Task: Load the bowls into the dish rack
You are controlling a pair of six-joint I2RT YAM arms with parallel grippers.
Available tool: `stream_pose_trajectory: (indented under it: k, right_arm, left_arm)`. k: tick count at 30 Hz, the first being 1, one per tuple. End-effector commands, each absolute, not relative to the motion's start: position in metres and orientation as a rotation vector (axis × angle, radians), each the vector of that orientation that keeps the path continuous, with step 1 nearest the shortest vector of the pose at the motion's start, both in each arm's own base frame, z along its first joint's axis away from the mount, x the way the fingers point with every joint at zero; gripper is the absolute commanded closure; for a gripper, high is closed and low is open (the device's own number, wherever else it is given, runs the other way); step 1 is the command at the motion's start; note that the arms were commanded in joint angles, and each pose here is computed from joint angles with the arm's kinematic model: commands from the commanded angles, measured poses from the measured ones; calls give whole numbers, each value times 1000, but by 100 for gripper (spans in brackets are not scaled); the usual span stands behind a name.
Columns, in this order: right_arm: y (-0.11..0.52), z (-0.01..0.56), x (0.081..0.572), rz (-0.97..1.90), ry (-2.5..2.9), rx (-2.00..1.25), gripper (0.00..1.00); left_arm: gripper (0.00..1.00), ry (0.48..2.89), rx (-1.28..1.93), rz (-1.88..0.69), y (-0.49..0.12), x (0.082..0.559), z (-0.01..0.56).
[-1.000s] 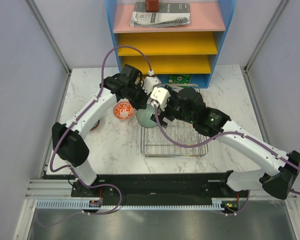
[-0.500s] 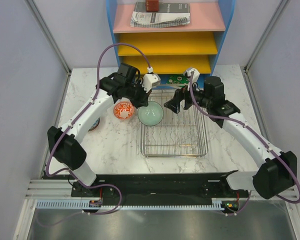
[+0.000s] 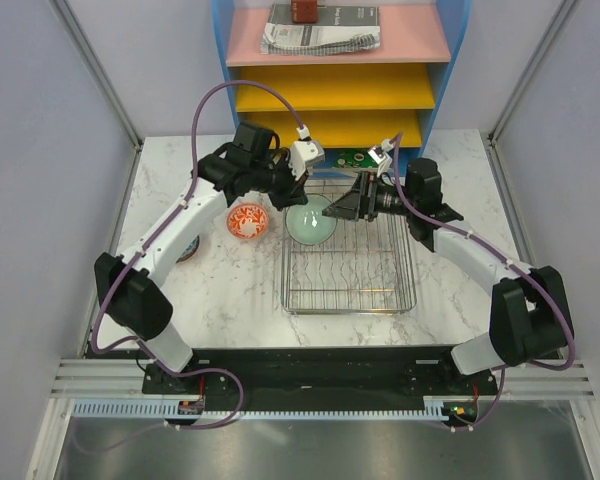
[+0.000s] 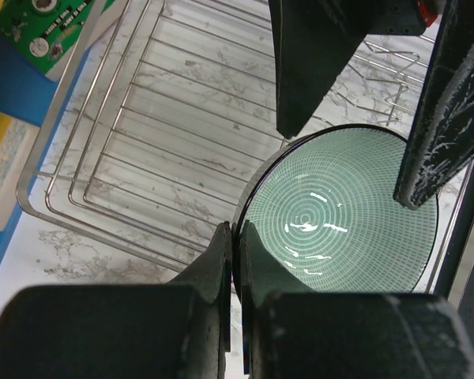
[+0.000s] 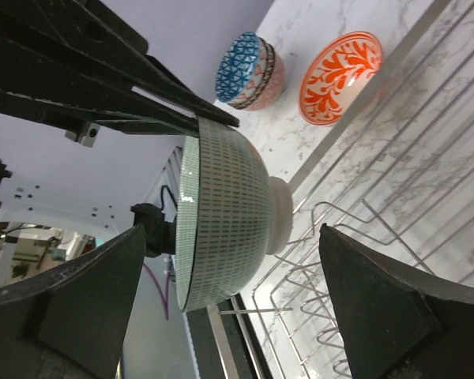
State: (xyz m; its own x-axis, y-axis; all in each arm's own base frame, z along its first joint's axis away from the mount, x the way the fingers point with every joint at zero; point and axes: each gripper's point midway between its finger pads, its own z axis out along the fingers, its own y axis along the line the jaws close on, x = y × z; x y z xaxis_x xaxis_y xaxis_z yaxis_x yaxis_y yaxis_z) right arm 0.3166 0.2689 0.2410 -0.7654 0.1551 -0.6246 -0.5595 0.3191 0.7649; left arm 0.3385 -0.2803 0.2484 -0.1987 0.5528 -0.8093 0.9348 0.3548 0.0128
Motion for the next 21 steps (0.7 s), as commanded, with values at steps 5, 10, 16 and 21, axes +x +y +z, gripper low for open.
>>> stream_pose_trajectory:
  k: [5,10,16,21]
  right_arm:
    - [279,261,293,1783,1874,-445,2]
    - [279,249,290,1793,1911,-463,3]
    - [278,252,285,1802,1887,-493,5]
    - [279,259,283,1837,1873,-486,8]
  left_arm:
    - [98,1604,1340,-690,-295,334,300]
    - [98,1588,1342,-689,-298,338,303]
    - [98,1592,1345,-710,-301,340,301]
    - [98,1591,1350,-722,-303,340,299]
